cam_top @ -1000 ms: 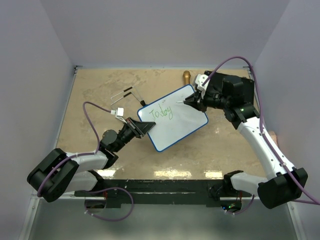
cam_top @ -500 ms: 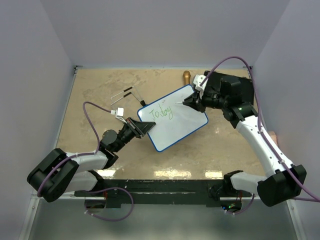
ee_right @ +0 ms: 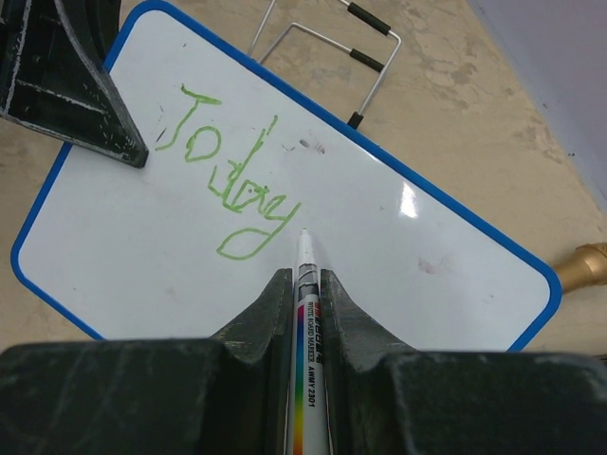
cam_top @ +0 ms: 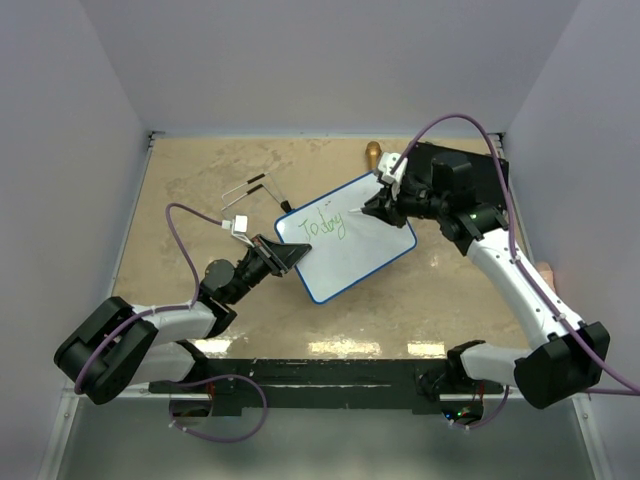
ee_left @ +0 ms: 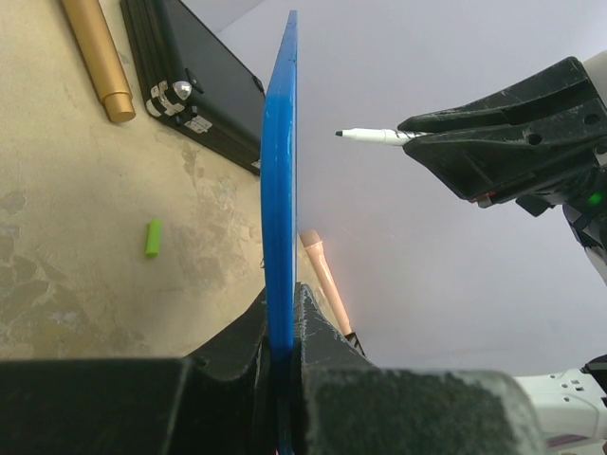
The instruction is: Write a sentence on the whiteboard
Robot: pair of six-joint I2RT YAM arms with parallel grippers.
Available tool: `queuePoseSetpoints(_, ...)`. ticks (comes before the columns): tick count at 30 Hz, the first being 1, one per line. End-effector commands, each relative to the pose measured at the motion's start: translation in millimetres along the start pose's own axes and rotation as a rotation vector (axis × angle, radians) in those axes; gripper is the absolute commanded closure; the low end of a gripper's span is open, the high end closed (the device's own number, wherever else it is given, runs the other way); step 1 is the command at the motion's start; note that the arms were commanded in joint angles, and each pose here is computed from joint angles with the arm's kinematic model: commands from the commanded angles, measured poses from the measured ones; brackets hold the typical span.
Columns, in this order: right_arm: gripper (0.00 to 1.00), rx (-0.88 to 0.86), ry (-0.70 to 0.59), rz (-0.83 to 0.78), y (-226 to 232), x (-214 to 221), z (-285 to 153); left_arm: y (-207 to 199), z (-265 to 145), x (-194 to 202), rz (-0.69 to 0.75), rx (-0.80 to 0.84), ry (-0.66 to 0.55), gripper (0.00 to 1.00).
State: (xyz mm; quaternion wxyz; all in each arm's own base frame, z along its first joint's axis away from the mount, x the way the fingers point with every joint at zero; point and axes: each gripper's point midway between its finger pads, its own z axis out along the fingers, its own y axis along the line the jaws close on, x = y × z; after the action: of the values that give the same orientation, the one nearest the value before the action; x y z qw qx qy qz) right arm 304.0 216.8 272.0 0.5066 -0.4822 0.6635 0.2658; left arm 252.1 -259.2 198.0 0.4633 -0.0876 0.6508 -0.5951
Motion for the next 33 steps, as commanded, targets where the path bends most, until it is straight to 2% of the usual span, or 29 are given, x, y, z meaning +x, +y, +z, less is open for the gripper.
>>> queuePoseSetpoints(1,1.00,0.018,-0.018,-0.008,-7.4,-6.1,3.9,-163.0,-48.9,-82.3,0.086,0.674,-0.359,1.00)
queuePoseSetpoints(21,1.00,0.101,-0.038,0.024,-27.9,-17.1,23.4,-164.9,-49.8,-82.2,0.083,0.680,-0.355,1.00)
queuePoseSetpoints(33,1.00,0.061,-0.005,0.011,-14.8,-9.4,16.9,-164.8,-48.1,-82.9,0.088,0.678,-0.358,1.00)
